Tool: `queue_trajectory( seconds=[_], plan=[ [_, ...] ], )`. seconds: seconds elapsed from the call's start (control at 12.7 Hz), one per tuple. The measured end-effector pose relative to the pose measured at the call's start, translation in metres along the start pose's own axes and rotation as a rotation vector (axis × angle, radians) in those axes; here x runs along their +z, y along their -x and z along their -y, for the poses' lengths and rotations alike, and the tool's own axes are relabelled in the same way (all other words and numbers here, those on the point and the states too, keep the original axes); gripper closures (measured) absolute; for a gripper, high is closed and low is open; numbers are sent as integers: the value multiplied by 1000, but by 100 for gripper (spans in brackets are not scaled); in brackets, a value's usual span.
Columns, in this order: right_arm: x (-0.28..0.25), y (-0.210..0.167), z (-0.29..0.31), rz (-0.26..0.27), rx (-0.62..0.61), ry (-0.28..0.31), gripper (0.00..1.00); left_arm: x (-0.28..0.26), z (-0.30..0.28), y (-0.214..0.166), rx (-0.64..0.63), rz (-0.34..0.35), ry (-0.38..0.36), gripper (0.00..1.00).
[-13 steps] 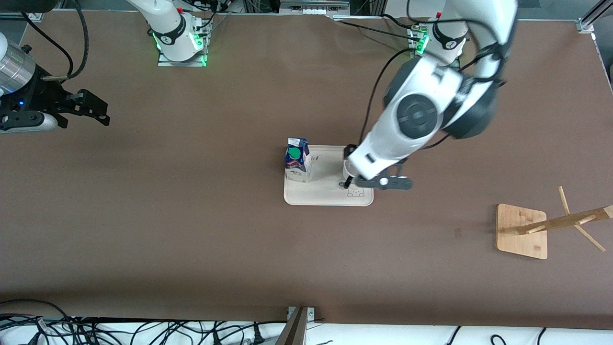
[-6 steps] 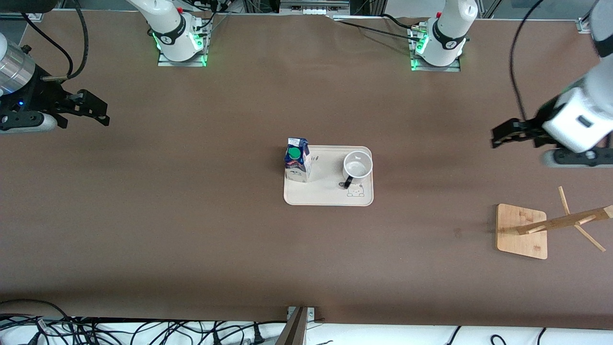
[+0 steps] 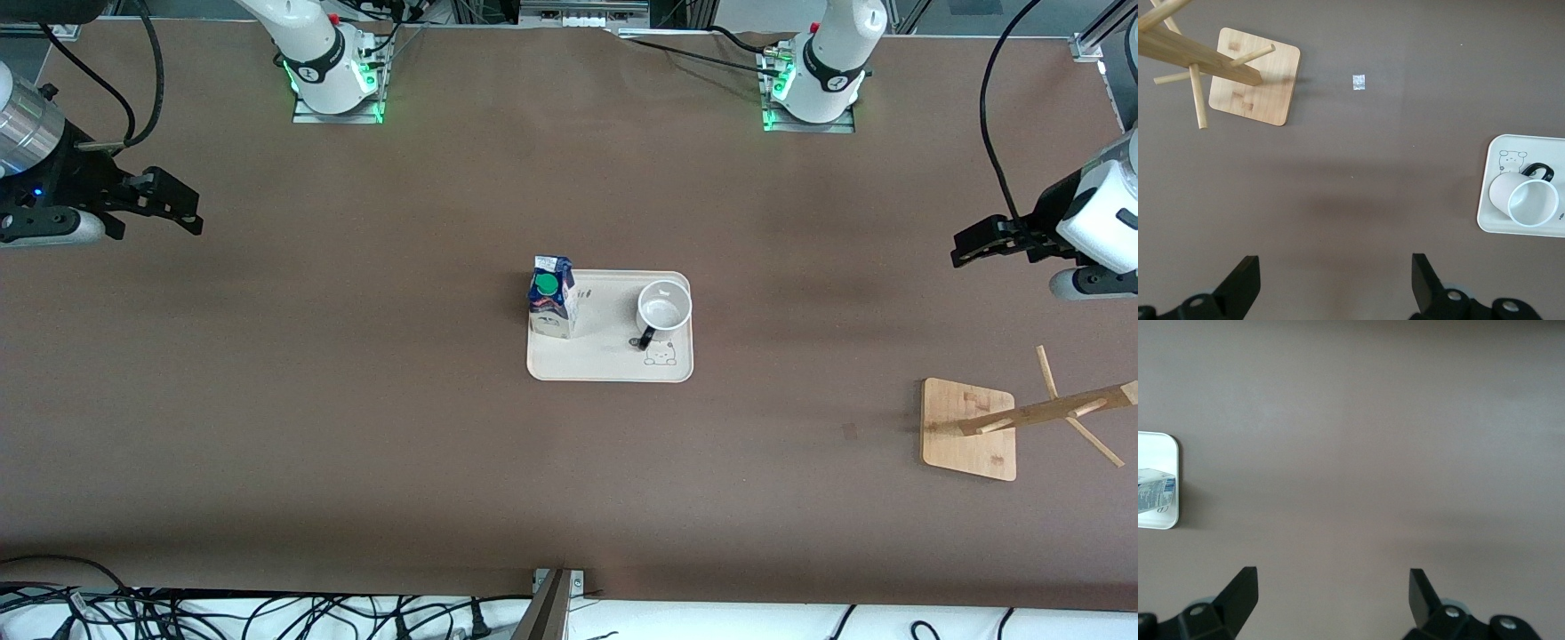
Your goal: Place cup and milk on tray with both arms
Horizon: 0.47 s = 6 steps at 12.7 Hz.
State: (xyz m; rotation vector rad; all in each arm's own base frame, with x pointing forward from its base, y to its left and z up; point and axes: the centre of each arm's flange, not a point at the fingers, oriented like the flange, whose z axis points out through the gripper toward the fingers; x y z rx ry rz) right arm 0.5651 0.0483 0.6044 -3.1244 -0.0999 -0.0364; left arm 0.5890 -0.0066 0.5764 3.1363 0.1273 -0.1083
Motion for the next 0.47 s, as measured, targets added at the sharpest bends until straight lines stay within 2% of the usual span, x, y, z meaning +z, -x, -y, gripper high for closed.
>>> queue_trajectory(
  seconds=[0.47],
  plan=[
    [0, 0, 4, -1, -6, 0, 0, -1, -6, 0, 11, -8, 0, 0]
  ],
)
